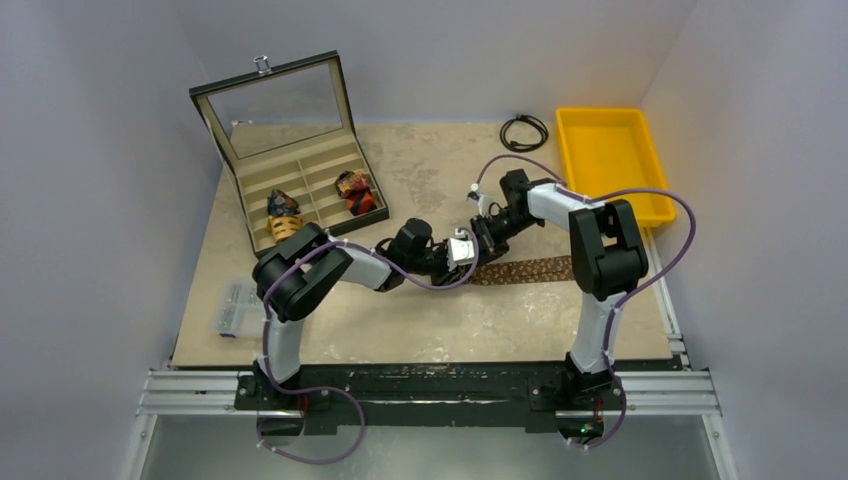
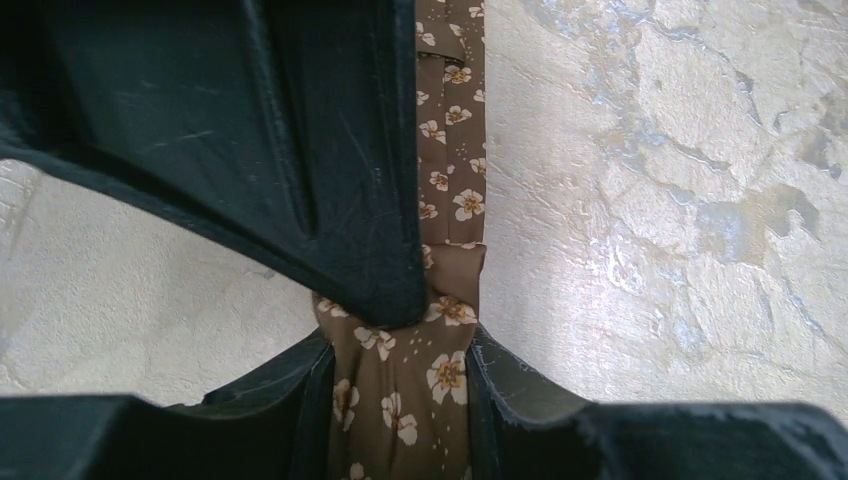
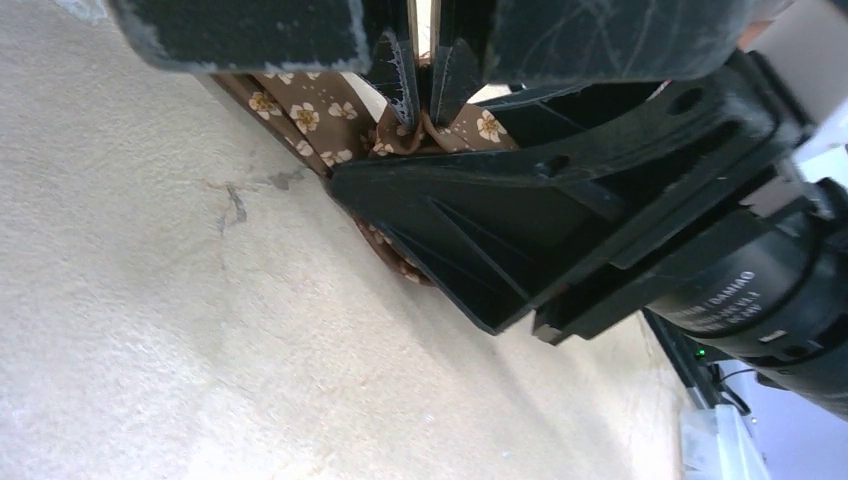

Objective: Roll the ties
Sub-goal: Roll the tie at the center of the board.

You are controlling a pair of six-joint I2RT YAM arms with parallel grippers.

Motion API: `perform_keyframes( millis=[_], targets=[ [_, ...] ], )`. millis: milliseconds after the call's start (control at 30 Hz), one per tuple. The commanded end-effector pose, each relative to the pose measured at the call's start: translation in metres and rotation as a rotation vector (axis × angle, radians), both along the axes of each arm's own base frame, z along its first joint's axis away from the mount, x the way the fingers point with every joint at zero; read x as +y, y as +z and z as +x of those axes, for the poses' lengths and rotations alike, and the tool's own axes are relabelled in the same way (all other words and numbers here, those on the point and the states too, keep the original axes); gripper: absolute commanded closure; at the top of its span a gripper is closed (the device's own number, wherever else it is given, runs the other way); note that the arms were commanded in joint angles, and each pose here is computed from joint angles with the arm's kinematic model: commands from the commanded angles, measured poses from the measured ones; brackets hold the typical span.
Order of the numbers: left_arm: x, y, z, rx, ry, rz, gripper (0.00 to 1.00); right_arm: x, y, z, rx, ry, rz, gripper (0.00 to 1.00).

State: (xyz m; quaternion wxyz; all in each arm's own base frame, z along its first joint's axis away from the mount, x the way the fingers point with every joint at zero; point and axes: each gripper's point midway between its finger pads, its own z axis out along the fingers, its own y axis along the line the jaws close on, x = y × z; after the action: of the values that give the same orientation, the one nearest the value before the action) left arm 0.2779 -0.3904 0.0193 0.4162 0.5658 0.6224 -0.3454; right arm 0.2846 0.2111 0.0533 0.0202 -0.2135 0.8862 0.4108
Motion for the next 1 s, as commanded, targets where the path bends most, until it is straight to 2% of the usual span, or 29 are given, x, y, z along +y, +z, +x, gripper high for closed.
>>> perform_keyframes(
  millis=[0, 100, 267, 367, 433, 567, 800, 967],
  targets=[
    [0.018, -0.024, -0.019, 0.060, -0.020, 0.096, 0.66, -0.025, -0.029, 0.013, -0.074, -0.028, -0.136, 1.00],
    [0.020, -0.023, -0.020, 0.049, -0.027, 0.095, 0.60, -0.032, -0.044, 0.014, -0.086, -0.029, -0.183, 1.00],
    [0.021, -0.010, -0.022, 0.047, -0.034, 0.048, 0.43, -0.041, -0.066, 0.010, -0.081, -0.029, -0.237, 1.00],
    [0.026, 0.007, -0.015, 0.048, 0.021, -0.013, 0.34, -0.045, -0.073, 0.007, -0.080, -0.022, -0.261, 1.00],
    [0.032, 0.014, -0.012, 0.055, 0.054, -0.036, 0.32, -0.047, -0.074, 0.005, -0.085, -0.018, -0.267, 1.00],
    [0.036, 0.014, -0.010, 0.061, 0.083, -0.053, 0.32, -0.047, -0.072, 0.005, -0.097, -0.021, -0.262, 1.00],
    [0.012, 0.025, -0.001, 0.084, 0.097, -0.118, 0.36, -0.042, -0.061, 0.006, -0.122, -0.027, -0.227, 1.00],
    [0.003, 0.041, 0.008, 0.054, 0.110, -0.153, 0.48, -0.040, -0.051, 0.007, -0.126, -0.037, -0.213, 1.00]
  ],
)
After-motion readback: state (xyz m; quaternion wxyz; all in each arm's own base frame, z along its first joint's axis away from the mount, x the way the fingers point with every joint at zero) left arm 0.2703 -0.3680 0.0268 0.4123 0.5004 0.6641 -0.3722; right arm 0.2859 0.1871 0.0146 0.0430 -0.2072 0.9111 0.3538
